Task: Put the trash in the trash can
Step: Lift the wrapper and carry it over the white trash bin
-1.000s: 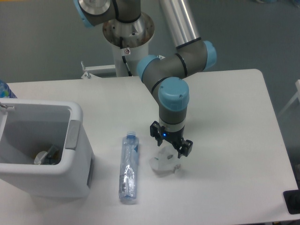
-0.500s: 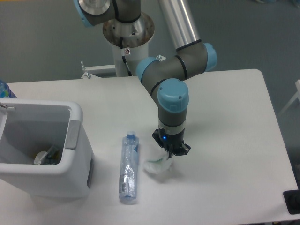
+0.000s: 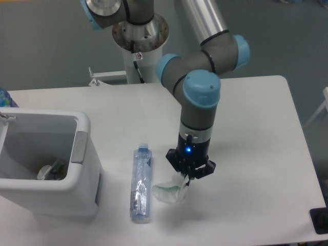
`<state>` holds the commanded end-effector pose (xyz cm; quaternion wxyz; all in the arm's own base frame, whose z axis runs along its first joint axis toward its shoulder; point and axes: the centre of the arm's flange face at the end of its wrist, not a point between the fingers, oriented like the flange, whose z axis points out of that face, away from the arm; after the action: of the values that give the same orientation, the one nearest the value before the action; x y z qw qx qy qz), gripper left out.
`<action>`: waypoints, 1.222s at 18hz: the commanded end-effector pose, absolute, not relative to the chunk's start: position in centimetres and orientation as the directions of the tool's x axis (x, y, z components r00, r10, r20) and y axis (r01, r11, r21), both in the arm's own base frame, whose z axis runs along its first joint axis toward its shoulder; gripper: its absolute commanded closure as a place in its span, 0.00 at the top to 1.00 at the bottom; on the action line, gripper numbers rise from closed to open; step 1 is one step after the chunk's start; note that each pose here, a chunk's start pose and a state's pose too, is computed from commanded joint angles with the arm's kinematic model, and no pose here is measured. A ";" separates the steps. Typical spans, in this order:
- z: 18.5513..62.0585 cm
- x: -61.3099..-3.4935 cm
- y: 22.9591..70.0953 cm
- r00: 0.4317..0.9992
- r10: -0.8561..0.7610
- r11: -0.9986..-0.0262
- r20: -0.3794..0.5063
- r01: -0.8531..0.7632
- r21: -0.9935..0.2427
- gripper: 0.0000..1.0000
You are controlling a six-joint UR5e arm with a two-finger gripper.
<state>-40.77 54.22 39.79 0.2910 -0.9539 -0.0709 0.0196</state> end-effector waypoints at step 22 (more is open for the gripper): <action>55.5 -18.2 56.7 0.997 -0.047 -0.672 0.067 0.018 -0.740 0.07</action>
<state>-18.24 56.69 55.52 0.4050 -0.9134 0.0078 -0.0399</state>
